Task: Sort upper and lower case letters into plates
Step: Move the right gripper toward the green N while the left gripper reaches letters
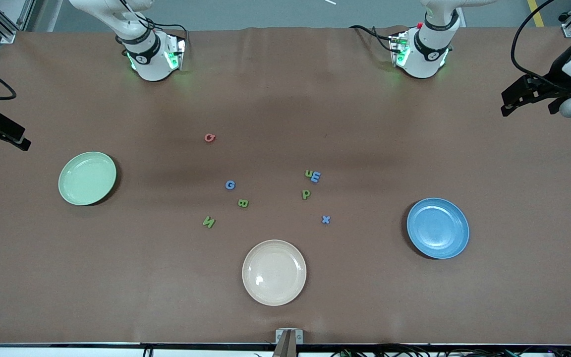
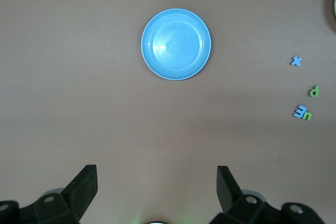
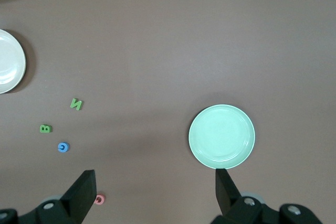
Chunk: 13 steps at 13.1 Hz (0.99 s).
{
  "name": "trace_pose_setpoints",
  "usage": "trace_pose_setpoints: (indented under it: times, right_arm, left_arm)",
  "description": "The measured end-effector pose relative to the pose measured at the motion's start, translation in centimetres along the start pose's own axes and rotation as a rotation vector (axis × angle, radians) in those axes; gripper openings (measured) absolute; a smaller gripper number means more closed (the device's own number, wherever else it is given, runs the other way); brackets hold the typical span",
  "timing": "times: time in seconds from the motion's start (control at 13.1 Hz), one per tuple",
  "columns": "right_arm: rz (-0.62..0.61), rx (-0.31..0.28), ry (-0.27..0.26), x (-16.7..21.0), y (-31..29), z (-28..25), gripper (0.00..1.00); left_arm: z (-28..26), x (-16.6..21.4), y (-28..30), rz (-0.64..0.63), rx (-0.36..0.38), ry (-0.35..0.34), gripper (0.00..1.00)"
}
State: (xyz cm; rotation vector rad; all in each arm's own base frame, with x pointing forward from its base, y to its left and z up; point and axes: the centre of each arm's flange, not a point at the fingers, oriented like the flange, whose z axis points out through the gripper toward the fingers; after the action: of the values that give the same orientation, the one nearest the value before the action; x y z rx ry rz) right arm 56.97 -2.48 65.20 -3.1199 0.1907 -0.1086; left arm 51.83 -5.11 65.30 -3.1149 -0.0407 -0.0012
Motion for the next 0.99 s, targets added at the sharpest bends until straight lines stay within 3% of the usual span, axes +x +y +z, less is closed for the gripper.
trace_pose_setpoints:
  times: [0.46,0.69,0.99]
  right_arm:
    - [-0.002,0.009,0.0,0.0,-0.2,0.0,1.0]
    - [-0.047,0.024,-0.012,-0.2,-2.9,0.3,1.0]
    - [-0.178,0.02,-0.085,-0.1,-11.2,4.7,1.0]
  left_arm:
    - [1.4,0.9,-0.1,0.002,0.014,-0.026,1.0]
    - [6.3,3.6,2.2,-0.043,0.011,-0.083,1.0]
    - [15.1,5.1,10.8,-0.202,-0.011,-0.067,1.0]
